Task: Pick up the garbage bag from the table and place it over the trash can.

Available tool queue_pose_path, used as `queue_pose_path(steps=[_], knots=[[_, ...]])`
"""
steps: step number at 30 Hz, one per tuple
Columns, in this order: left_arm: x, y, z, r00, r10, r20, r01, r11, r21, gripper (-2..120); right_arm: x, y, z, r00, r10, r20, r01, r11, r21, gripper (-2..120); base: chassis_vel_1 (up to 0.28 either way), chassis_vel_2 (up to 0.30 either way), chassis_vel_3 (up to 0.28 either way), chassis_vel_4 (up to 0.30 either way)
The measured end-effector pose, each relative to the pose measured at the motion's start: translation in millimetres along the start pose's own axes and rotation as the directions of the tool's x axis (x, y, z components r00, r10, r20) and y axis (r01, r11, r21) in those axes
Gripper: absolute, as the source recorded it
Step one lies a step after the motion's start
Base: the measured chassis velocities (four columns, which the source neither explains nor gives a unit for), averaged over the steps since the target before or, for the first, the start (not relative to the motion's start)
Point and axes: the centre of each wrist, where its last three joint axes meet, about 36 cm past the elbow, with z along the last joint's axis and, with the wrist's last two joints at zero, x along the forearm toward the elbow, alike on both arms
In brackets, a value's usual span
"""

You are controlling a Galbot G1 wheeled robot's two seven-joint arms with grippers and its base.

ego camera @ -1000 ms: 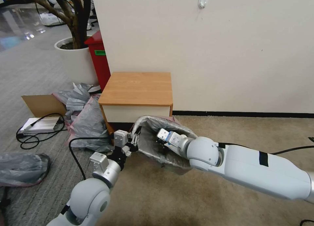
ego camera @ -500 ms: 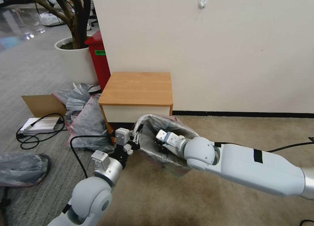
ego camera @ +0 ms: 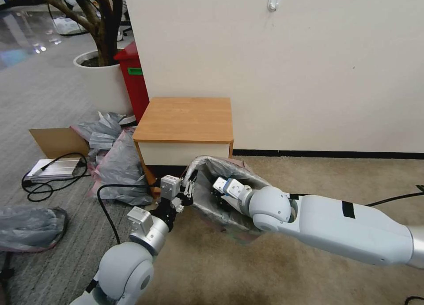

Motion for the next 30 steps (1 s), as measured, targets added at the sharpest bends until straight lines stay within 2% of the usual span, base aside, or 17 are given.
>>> queue_pose_path(steps=[5,9,13,20,22,24,26,27,29,30], knots=[[2,0.5,1.4,1.0,-0.011,-0.004,0.011,1.0,0.006,8,4,-3,-2,1.0,0.002,0.006,-0.002,1.0,-0.017,0,0.0,0.0,0.0,0.0],[-1,4.7,10.3,0.999,-0.037,-0.022,0.037,0.999,0.028,8,17,-7,-3,1.0,-0.006,0.021,0.007,0.999,-0.044,0,0.0,0.0,0.0,0.0],[-11,3.5,28.9,0.994,-0.083,-0.064,0.089,0.99,0.108,8,39,-9,-8,0.998,-0.038,0.05,0.042,0.996,-0.084,0,0.0,0.0,0.0,0.0],[-19,-2.0,50.8,0.987,-0.106,-0.122,0.127,0.976,0.176,8,55,-9,-10,0.995,-0.062,0.076,0.071,0.99,-0.122,0,0.0,0.0,0.0,0.0],[-21,-3.5,59.3,0.98,-0.125,-0.153,0.158,0.96,0.23,8,63,-10,-8,0.994,-0.063,0.086,0.075,0.987,-0.144,0,0.0,0.0,0.0,0.0],[-22,-3.7,61.8,0.977,-0.133,-0.165,0.172,0.953,0.25,8,70,-13,-7,0.994,-0.056,0.096,0.071,0.985,-0.158,0,0.0,0.0,0.0,0.0],[-21,-5.4,67.5,0.966,-0.16,-0.201,0.216,0.928,0.302,8,90,-15,3,0.991,-0.051,0.12,0.077,0.972,-0.221,0,0.0,0.0,0.0,0.0],[-21,-5.4,67.5,0.966,-0.16,-0.201,0.216,0.928,0.302,8,90,-15,3,0.991,-0.051,0.12,0.077,0.972,-0.221,0,0.0,0.0,0.0,0.0],[-18,-9.5,71.3,0.954,-0.184,-0.238,0.259,0.904,0.34,8,104,-11,14,0.988,-0.033,0.153,0.074,0.959,-0.273,0,0.0,0.0,0.0,0.0],[-16,-13.5,74.2,0.945,-0.198,-0.262,0.284,0.891,0.353,8,109,-4,25,0.981,0.018,0.194,0.046,0.946,-0.321,0,0.0,0.0,0.0,0.0]])
